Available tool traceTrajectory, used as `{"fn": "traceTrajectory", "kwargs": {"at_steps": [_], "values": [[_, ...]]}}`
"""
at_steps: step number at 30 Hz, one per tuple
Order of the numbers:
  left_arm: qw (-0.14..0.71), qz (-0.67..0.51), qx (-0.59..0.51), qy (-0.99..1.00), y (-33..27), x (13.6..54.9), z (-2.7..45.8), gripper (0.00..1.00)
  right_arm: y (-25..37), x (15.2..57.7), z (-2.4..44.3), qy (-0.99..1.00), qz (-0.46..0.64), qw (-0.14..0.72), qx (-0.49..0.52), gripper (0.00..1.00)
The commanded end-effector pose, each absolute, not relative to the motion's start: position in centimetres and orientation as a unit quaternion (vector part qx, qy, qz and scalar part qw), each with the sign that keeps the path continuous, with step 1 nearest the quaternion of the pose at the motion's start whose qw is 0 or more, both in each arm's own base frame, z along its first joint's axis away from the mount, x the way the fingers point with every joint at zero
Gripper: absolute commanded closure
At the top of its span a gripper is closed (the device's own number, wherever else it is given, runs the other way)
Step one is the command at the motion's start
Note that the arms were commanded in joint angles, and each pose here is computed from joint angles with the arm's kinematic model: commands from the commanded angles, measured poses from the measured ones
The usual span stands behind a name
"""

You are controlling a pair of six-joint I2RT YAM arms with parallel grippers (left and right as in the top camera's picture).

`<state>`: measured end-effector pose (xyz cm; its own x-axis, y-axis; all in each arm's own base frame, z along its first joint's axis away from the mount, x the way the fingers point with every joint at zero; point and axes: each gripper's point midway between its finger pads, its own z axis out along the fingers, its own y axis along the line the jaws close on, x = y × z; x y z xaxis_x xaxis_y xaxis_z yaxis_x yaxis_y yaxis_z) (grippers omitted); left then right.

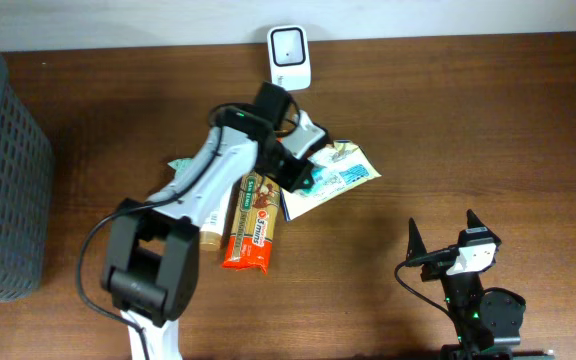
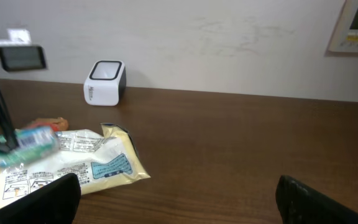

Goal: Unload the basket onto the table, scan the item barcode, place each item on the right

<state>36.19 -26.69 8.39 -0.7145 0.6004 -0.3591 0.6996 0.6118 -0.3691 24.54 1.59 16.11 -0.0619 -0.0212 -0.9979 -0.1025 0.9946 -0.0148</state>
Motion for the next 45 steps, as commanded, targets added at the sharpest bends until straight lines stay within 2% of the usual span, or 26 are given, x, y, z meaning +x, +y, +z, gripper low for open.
{"fn": "traceTrajectory", "kwargs": {"at_steps": [1, 3, 4, 5, 6, 8, 10, 12, 13, 15, 17, 20, 22, 26, 30, 33, 37, 41, 45], "values": [[0.075, -0.249, 0.425, 0.867, -30.7, 33.4, 5.8, 0.99, 1.5, 24.6, 15.8, 0.730, 0.030, 0.682, -0.040, 0.01], [0.071, -0.237, 0.442, 0.862, -31.9, 32.6, 4.9, 0.91, 1.5, 24.6, 15.8, 0.730, 0.030, 0.682, -0.040, 0.01], [0.071, -0.227, 0.449, 0.861, -32.3, 32.3, 4.5, 0.79, 1.5, 24.6, 15.8, 0.730, 0.030, 0.682, -0.040, 0.01], [0.075, -0.225, 0.458, 0.857, -32.9, 32.0, 4.5, 0.46, 1.5, 24.6, 15.8, 0.730, 0.030, 0.682, -0.040, 0.02], [0.078, -0.226, 0.460, 0.855, -33.2, 32.1, 4.6, 0.29, 1.5, 24.6, 15.8, 0.730, 0.030, 0.682, -0.040, 0.01], [0.091, -0.227, 0.457, 0.855, -33.3, 33.0, 6.0, 0.07, 1.5, 24.6, 15.8, 0.730, 0.030, 0.682, -0.040, 0.01], [0.126, -0.204, 0.440, 0.865, -32.3, 36.3, 9.3, 0.01, 1.5, 24.6, 15.8, 0.730, 0.030, 0.682, -0.040, 0.01], [0.208, -0.121, 0.393, 0.887, -27.7, 42.7, 17.1, 0.00, 1.5, 24.6, 15.8, 0.730, 0.030, 0.682, -0.040, 0.01], [0.270, -0.068, 0.331, 0.902, -23.4, 46.2, 23.0, 0.01, 1.5, 24.6, 15.8, 0.730, 0.030, 0.682, -0.040, 0.01], [0.362, -0.009, 0.252, 0.897, -16.4, 49.2, 31.6, 0.01, 1.5, 24.6, 15.8, 0.730, 0.030, 0.682, -0.040, 0.01], [0.428, 0.019, 0.156, 0.890, -9.1, 49.9, 37.8, 0.01, 1.5, 24.6, 15.8, 0.730, 0.030, 0.682, -0.040, 0.01], [0.458, 0.065, 0.014, 0.886, 2.9, 48.0, 41.9, 0.01, 1.5, 24.6, 15.8, 0.730, 0.030, 0.682, -0.040, 0.01], [0.422, 0.122, -0.127, 0.889, 12.9, 44.6, 41.2, 0.01, 1.5, 24.6, 15.8, 0.730, 0.030, 0.682, -0.040, 0.01], [0.356, 0.173, -0.290, 0.872, 25.9, 38.6, 38.4, 0.01, 1.5, 24.6, 15.8, 0.730, 0.030, 0.682, -0.040, 0.01], [0.303, 0.174, -0.330, 0.877, 32.8, 37.8, 33.1, 0.00, 1.5, 24.6, 15.8, 0.730, 0.030, 0.682, -0.040, 0.01], [0.257, 0.152, -0.331, 0.895, 35.3, 39.4, 27.0, 0.00, 1.5, 24.6, 15.8, 0.730, 0.030, 0.682, -0.040, 0.01], [0.199, 0.138, -0.354, 0.903, 38.4, 39.0, 20.4, 0.02, 1.5, 24.6, 15.8, 0.730, 0.030, 0.682, -0.040, 0.01], [0.170, 0.135, -0.365, 0.905, 41.2, 37.9, 16.3, 0.03, 1.5, 24.6, 15.8, 0.730, 0.030, 0.682, -0.040, 0.01], [0.150, 0.132, -0.350, 0.915, 43.1, 39.0, 10.5, 0.03, 1.5, 24.6, 15.8, 0.730, 0.030, 0.682, -0.040, 0.01]]}}
